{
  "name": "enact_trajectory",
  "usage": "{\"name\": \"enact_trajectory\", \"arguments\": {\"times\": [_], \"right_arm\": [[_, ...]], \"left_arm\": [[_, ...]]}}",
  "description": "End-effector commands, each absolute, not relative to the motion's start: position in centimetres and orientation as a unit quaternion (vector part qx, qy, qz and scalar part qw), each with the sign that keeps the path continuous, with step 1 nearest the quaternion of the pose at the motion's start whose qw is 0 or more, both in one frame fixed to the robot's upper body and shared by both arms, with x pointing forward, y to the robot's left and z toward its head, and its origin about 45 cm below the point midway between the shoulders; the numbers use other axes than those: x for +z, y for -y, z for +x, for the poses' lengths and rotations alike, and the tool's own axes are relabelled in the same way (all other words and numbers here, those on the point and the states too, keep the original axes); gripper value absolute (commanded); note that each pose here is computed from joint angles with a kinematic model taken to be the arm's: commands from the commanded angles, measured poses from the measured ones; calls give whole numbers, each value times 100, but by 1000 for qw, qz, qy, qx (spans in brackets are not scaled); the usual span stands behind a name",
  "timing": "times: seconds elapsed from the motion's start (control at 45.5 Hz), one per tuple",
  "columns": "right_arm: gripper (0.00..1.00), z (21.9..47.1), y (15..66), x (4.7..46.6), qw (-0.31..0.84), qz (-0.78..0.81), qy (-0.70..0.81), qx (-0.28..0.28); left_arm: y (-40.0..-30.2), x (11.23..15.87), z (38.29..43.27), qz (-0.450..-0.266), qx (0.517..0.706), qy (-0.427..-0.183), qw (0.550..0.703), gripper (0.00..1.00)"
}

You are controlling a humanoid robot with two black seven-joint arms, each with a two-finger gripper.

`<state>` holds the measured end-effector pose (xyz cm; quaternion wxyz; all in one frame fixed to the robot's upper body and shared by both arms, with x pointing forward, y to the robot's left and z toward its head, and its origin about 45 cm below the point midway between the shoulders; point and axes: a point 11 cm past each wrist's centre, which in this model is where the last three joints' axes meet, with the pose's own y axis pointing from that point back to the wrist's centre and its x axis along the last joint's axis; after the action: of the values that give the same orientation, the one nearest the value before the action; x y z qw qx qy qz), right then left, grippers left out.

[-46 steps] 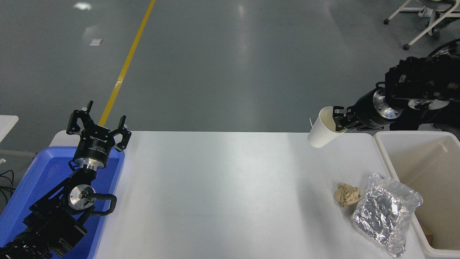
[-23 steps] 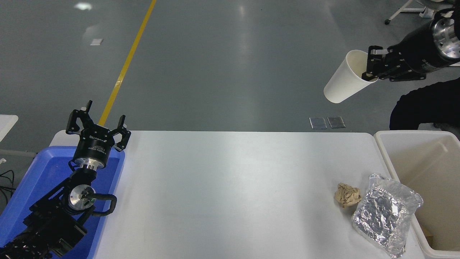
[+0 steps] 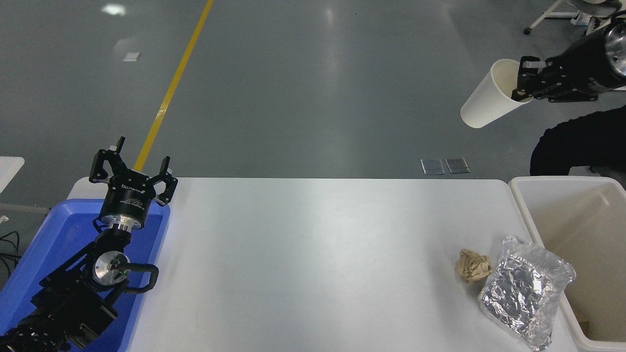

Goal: Pick up paper cup place in dustbin

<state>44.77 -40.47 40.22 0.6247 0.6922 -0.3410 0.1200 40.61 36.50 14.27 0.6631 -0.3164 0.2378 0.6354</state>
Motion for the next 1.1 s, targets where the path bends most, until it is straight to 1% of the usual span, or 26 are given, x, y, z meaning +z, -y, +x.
{"name": "enact_trajectory", "arguments": {"times": [0.0,0.22,0.264,0.352,0.505,0.549,0.769,0.923,1.077], "right_arm": [[0,4524,4886,3662,637,633,428,101],[0,4336,5523,3230,655,571,484,104],[0,4312,5605,3156,652,561,498,107],[0,4234,5736,2953,646,546,522,106],[0,4042,5937,2647,648,514,551,111],[0,3960,5988,2522,649,505,558,110],[0,3577,6151,2015,643,473,599,73],[0,3244,6214,1631,630,471,617,28],[0,3038,6236,1420,631,467,619,6]], "left_arm": [[-3652,1429,4062,-316,635,-238,663,98],[-3650,1427,4062,-316,635,-238,664,98],[-3641,1429,4064,-317,634,-238,664,98],[-3652,1429,4062,-316,635,-238,663,98],[-3648,1431,4063,-317,635,-238,664,98],[-3644,1426,4062,-316,635,-238,663,98],[-3652,1429,4062,-316,635,-238,663,98],[-3648,1431,4063,-317,635,-238,664,98],[-3652,1429,4062,-316,635,-238,663,98]]}}
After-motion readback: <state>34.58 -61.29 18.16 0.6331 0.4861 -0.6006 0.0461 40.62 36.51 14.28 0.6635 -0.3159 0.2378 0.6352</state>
